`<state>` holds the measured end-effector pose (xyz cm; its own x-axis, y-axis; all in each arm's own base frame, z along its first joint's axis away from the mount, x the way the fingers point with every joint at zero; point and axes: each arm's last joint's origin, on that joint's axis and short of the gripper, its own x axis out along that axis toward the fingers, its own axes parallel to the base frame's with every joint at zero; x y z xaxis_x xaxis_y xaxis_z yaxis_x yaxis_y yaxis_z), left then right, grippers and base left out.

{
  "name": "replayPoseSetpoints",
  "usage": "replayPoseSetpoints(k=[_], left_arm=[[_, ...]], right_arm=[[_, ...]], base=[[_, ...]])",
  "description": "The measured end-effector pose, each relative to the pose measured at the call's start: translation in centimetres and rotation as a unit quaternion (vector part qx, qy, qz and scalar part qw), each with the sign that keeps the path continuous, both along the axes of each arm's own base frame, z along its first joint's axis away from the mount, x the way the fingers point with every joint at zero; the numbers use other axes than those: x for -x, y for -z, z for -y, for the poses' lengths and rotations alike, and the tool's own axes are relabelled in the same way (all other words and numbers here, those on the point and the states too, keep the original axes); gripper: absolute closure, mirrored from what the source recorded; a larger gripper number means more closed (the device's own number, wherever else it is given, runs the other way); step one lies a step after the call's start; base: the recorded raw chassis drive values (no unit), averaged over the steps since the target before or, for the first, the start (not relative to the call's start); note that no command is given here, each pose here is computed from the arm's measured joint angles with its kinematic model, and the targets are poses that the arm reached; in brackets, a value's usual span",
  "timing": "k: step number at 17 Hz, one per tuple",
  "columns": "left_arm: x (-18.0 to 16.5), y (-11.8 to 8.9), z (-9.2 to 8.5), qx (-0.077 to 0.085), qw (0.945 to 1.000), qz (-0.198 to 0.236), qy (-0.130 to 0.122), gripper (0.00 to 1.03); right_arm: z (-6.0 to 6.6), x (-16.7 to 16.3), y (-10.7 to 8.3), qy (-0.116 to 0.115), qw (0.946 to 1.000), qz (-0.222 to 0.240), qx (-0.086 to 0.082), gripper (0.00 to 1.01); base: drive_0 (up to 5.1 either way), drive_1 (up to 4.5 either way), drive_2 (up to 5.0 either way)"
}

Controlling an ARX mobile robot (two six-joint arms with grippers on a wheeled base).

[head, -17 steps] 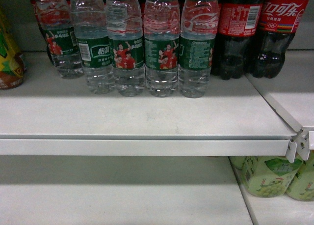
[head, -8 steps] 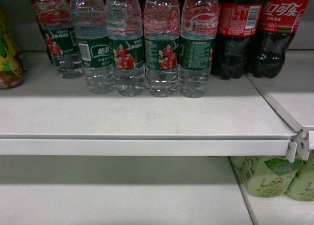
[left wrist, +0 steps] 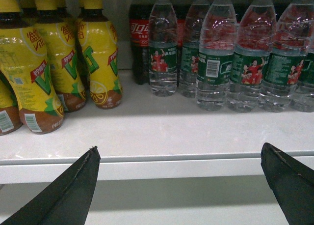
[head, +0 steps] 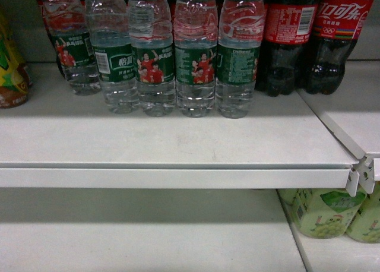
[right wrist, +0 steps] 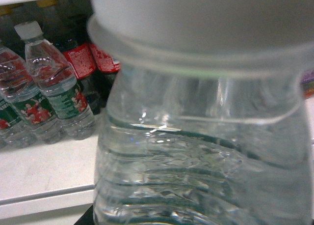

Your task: Move water from second to third shelf

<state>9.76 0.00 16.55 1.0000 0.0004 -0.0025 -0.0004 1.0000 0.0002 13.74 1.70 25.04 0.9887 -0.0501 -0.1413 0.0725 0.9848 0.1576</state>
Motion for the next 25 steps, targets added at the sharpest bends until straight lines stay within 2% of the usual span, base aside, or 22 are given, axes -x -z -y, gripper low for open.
replayPoseSetpoints(k=[25], left_arm=[[0.00,-0.02,0.00,0.000,1.0000,0.001,0.000,0.05]], right_arm=[[0.01,0.06,-0.20,0.000,1.0000,0.006,-0.003,0.58]], base=[[0.0,0.00,0.0]])
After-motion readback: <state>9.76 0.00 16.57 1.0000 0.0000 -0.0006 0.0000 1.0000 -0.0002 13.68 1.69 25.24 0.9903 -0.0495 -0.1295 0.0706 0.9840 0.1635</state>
